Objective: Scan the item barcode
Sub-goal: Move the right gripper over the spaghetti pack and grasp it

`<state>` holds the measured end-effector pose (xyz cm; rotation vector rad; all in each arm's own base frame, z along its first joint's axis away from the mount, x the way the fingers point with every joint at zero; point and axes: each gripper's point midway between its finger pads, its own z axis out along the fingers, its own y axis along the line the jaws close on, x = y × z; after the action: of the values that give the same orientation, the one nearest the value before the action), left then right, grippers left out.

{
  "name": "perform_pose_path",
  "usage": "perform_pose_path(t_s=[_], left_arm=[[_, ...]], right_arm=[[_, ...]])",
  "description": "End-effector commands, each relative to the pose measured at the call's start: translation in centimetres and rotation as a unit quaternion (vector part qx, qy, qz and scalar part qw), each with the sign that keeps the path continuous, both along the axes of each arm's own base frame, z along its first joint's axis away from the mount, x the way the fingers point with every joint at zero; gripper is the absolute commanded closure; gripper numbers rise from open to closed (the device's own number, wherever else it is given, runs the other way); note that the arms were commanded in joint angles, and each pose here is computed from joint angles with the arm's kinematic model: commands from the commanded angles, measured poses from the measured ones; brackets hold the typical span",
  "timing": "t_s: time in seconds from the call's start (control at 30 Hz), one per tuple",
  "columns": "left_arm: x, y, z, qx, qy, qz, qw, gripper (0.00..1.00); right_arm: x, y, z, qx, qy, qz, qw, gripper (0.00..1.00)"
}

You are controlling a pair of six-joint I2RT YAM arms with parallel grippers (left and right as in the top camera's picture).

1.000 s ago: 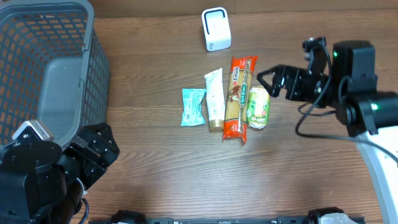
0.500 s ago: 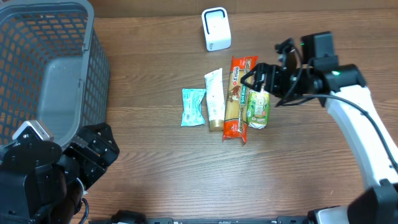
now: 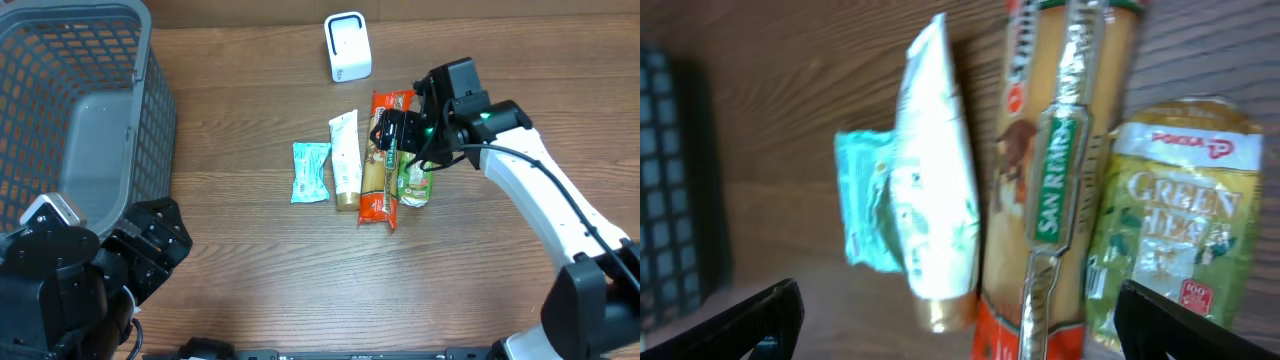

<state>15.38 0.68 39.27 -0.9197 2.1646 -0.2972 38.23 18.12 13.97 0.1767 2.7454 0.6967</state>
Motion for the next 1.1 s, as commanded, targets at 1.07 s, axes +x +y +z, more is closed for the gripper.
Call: perform_pose_path(t_s=[1.07], left_arm=[[0.0,0.1,0.1,0.004,-0.001,-0.002,1.0,0.0]], right_arm=[[0.5,1.4,-8.5,-0.051,-0.016,-0.027,0.998,0.14]])
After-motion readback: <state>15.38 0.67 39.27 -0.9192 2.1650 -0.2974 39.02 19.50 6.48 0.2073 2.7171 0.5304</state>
